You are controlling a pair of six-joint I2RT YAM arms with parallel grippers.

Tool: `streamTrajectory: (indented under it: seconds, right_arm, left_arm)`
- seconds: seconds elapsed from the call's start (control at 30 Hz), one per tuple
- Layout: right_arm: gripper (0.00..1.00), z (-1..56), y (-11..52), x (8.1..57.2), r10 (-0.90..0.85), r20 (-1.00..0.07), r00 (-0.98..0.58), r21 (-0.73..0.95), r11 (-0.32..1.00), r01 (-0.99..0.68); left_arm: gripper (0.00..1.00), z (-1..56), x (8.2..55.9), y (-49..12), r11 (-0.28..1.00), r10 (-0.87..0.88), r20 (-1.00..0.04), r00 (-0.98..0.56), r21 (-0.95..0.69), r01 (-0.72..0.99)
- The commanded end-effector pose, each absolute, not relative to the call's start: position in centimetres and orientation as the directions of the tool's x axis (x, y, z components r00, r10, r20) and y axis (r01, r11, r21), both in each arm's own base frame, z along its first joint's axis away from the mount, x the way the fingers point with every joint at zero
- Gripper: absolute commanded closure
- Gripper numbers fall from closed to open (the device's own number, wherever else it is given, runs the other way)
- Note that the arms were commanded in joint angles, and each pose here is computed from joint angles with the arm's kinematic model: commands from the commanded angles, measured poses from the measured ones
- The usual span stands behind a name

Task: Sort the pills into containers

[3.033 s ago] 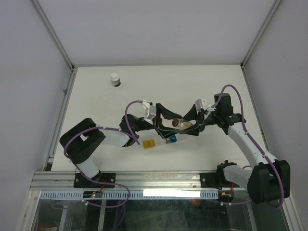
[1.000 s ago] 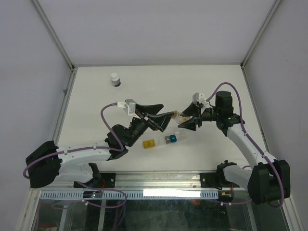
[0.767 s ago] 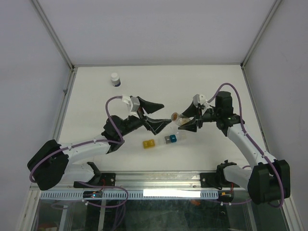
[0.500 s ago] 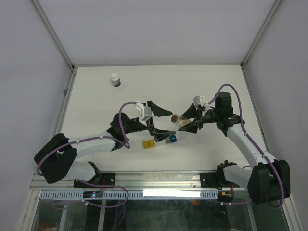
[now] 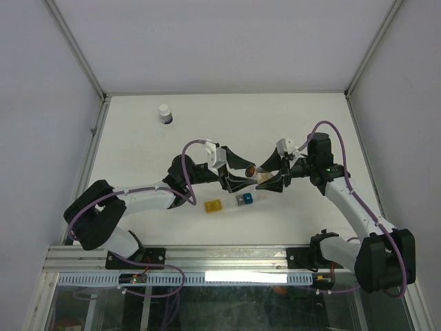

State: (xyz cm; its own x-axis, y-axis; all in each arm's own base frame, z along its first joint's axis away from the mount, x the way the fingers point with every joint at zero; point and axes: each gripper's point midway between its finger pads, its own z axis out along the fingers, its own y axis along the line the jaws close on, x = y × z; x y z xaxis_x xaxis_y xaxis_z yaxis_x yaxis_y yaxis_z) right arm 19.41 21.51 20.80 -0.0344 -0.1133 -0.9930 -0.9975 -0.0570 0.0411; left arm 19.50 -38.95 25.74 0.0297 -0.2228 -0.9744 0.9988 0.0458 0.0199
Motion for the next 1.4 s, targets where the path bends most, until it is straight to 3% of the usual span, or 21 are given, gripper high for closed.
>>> streamTrajectory:
  seconds: [0.0, 0.13, 0.2, 0.4, 0.53, 0.7, 0.93, 0.97, 1.1, 1.17, 1.23, 1.37]
  right_arm:
    - [1.0, 21.9, 21.6, 19.3, -0.088, -0.996, 0.019, -0.012, -0.084, -0.996]
    - [1.0, 21.9, 21.6, 19.3, -0.089, -0.996, 0.019, -0.012, -0.082, -0.997]
    - [1.0, 22.0, 21.6, 19.3, -0.088, -0.996, 0.021, -0.014, -0.082, -0.997]
    - [1.0, 21.7, 21.6, 19.9, -0.108, -0.994, 0.019, -0.013, -0.053, -0.998]
    - [1.0, 21.3, 21.4, 21.0, -0.139, -0.99, -0.002, 0.001, 0.007, -1.0]
    - [1.0, 20.7, 21.3, 22.4, -0.169, -0.985, -0.026, 0.014, 0.07, -0.997]
    - [1.0, 20.6, 21.2, 22.6, -0.174, -0.984, -0.035, 0.021, 0.084, -0.996]
    - [1.0, 20.6, 21.2, 22.6, -0.172, -0.984, -0.034, 0.02, 0.083, -0.996]
    - [1.0, 20.8, 21.3, 22.4, -0.166, -0.986, -0.031, 0.02, 0.071, -0.997]
    - [1.0, 20.8, 21.3, 22.2, -0.162, -0.986, -0.033, 0.023, 0.064, -0.998]
    - [1.0, 20.9, 21.3, 22.2, -0.161, -0.986, -0.031, 0.021, 0.062, -0.998]
    - [1.0, 21.0, 21.3, 22.0, -0.157, -0.987, -0.027, 0.018, 0.056, -0.998]
  left_arm:
    - [0.53, 28.6, 19.1, -39.2, 0.007, -0.29, -0.954, 0.073, 0.074, 0.997]
    - [0.55, 28.6, 18.9, -39.3, -0.013, -0.292, -0.955, 0.047, 0.053, 0.999]
    - [0.62, 28.5, 18.8, -39.4, -0.02, -0.287, -0.957, 0.031, 0.039, 0.999]
    - [1.0, 29.0, 19.3, -39.2, 0.012, -0.314, -0.947, -0.068, -0.075, 0.997]
    - [1.0, 29.2, 21.7, -38.9, 0.201, -0.377, -0.895, -0.236, -0.328, 0.923]
    - [1.0, 29.2, 23.6, -37.7, 0.497, -0.548, -0.792, -0.269, -0.567, 0.657]
    - [1.0, 28.3, 24.0, -40.4, 0.5, -0.593, -0.727, -0.346, -0.669, 0.55]
    - [0.91, 28.3, 23.9, -40.4, 0.495, -0.591, -0.727, -0.35, -0.669, 0.554]
    - [0.27, 30.4, 22.9, -39.4, 0.468, -0.591, -0.746, -0.305, -0.626, 0.624]
    - [0.1, 31.0, 22.5, -39.1, 0.466, -0.58, -0.758, -0.299, -0.609, 0.642]
    - [0.01, 31.4, 22.2, -38.9, 0.477, -0.551, -0.785, -0.285, -0.576, 0.664]
    - [0.01, 31.5, 22.1, -37.6, 0.5, -0.505, -0.823, -0.259, -0.524, 0.689]
